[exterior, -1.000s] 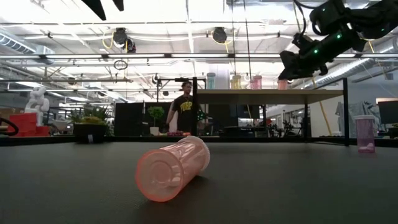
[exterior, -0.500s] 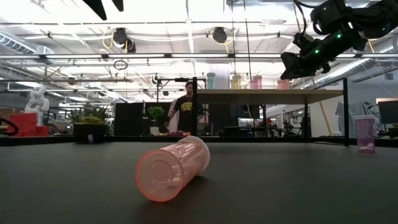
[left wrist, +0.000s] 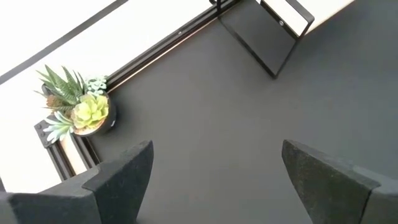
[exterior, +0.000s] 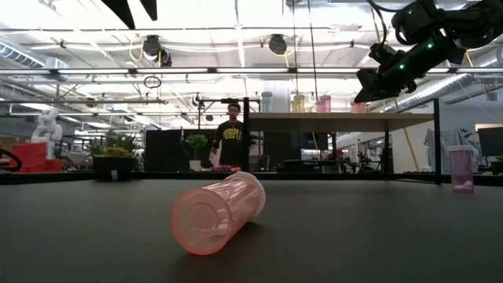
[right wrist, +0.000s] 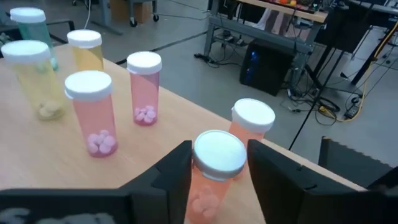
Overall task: Pick and place medicine bottles onto shelf by color
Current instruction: Put the top orange pill bottle on the shelf aligned with the other orange pill bottle, then put the blue pill bottle on the shelf aligned with the other blue pill bottles
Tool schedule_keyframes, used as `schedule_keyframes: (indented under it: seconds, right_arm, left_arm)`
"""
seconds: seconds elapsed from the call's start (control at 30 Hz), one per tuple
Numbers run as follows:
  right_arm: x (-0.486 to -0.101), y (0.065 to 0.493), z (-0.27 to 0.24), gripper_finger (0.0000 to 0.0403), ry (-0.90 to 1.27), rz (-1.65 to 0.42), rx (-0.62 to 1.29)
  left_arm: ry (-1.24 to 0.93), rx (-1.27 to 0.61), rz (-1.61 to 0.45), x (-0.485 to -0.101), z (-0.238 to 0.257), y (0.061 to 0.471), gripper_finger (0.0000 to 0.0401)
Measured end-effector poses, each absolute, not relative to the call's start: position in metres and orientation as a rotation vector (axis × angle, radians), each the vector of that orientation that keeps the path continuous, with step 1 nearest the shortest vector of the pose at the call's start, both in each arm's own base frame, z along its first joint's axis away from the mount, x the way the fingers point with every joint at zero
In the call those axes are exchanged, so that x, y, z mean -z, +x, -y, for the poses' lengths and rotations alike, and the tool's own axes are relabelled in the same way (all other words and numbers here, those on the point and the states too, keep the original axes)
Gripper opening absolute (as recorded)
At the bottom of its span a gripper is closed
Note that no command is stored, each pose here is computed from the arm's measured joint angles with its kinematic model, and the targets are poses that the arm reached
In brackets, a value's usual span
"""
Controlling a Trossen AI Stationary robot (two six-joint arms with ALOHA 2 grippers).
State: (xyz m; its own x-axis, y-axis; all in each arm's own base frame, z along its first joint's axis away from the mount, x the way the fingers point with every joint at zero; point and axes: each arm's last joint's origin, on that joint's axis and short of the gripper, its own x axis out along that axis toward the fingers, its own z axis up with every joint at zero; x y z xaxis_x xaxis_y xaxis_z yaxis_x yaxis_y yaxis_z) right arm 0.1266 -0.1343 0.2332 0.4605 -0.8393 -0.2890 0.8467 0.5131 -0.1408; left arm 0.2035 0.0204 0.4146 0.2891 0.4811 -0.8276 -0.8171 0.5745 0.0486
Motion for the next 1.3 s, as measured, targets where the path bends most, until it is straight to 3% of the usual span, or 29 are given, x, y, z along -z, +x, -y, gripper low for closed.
schedule_keyframes:
  seconds: [0.43, 0.8, 1.0, 1.13, 1.3]
  right_arm:
    - [-0.250, 0.122, 0.125, 0.0216, -0.015, -0.239, 1.025]
    - [-0.310, 0.143, 0.086, 0.0211, -0.160, -0.270, 0.853]
    - [-0.338, 0.168, 0.049, 0.0210, -0.233, -0.244, 0.757]
    - [-0.339, 0.195, 0.019, 0.0210, -0.290, -0.289, 0.710]
    - [-0.322, 0.231, -0.013, 0.0210, -0.304, -0.374, 0.698]
  left_arm:
    - [-0.486, -0.887, -0.947, -0.414, -0.026, 0.203, 0.0356]
    - [-0.499, -0.842, -0.887, -0.430, -0.026, 0.187, 0.0356]
    - [-0.584, -0.662, -0.865, -0.447, -0.014, 0.165, 0.0356]
    - [-0.628, -0.546, -0.898, -0.446, -0.002, 0.154, 0.0356]
    - [-0.637, -0.528, -0.993, -0.420, 0.017, 0.150, 0.0356]
